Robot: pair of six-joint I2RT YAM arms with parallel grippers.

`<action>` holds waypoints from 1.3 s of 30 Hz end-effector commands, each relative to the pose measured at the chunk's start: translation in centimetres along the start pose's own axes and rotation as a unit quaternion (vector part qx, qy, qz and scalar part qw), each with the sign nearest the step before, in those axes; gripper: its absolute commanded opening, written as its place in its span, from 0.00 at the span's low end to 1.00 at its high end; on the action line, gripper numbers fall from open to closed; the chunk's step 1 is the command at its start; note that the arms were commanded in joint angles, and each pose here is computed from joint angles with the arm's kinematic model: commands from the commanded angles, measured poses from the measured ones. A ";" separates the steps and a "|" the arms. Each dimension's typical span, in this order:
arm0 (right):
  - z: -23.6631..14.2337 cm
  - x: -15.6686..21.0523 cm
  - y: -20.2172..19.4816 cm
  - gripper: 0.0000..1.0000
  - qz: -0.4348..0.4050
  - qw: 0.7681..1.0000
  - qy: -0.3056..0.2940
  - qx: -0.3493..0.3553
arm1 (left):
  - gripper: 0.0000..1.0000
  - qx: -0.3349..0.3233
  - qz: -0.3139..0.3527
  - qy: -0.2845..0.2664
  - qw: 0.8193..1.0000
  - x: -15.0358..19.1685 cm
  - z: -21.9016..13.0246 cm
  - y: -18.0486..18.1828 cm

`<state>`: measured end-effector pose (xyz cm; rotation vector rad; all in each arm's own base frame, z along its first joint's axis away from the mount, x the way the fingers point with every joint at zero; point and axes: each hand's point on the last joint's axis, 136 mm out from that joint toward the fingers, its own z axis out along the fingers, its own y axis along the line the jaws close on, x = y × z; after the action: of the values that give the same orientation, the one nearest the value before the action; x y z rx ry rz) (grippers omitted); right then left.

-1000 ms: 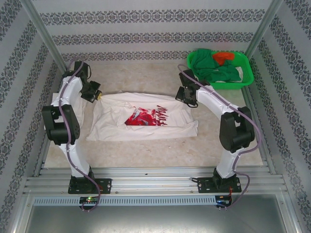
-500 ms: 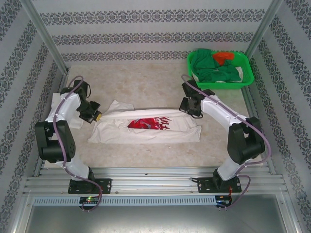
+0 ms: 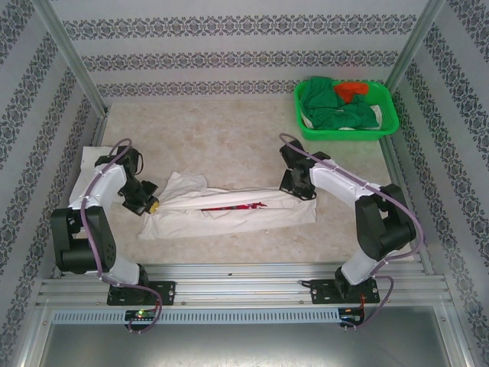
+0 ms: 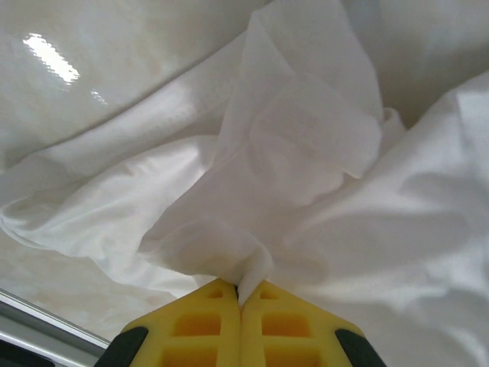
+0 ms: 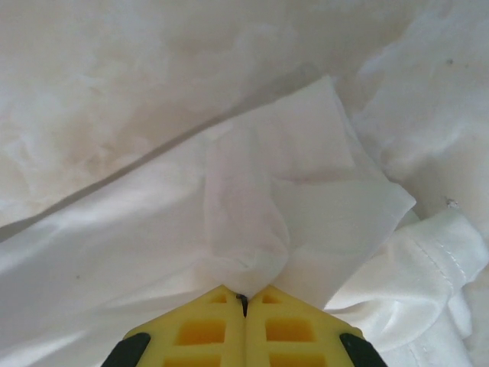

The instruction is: Fold and stack the t-shirts

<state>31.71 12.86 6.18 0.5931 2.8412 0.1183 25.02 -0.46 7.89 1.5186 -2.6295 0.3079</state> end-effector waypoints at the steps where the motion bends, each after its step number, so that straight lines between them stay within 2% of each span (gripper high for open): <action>1: 1.1 0.5 -0.6 0.00 0.002 1.000 0.011 0.021 | 0.00 -0.044 0.024 0.012 0.999 0.4 0.8 2.0; 11: 3.6 1.7 -0.5 0.00 -0.009 0.998 0.058 0.040 | 0.00 -0.086 0.039 0.030 0.995 0.5 3.9 4.2; 15: 3.5 1.3 0.0 0.04 -0.018 0.998 0.057 0.036 | 0.03 -0.093 0.043 0.037 0.994 0.4 4.5 4.3; 16: 3.2 1.1 0.2 0.09 -0.020 0.998 0.053 0.031 | 0.05 -0.093 0.045 0.037 0.994 0.4 4.5 4.3; 20: 0.8 -0.3 0.8 0.40 -0.019 1.000 0.007 0.001 | 0.20 -0.092 0.051 0.025 0.994 0.0 4.0 4.1; 23: -1.0 -1.6 0.7 0.54 -0.012 0.999 -0.038 -0.016 | 0.27 -0.082 0.055 0.011 0.995 -0.3 3.1 3.7; 25: -1.6 -2.5 0.5 0.59 -0.001 0.998 -0.052 -0.021 | 0.34 -0.065 0.062 -0.005 0.996 -0.6 2.1 2.9; 32: -1.4 -4.9 2.7 0.62 0.012 0.998 -0.048 -0.046 | 0.65 0.004 0.091 -0.075 0.993 -2.6 -2.7 -1.5; 35: -0.9 -5.0 3.8 0.63 0.001 0.998 -0.040 -0.052 | 0.76 0.010 0.108 -0.083 0.991 -3.5 -3.4 -4.1; 39: -0.4 -4.8 4.7 0.63 -0.002 0.998 -0.033 -0.059 | 0.86 -0.004 0.129 -0.074 0.989 -4.0 -2.4 -7.5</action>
<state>37.23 14.11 7.93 0.5874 2.7444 0.2238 32.84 0.82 11.75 1.3219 -2.9648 0.2673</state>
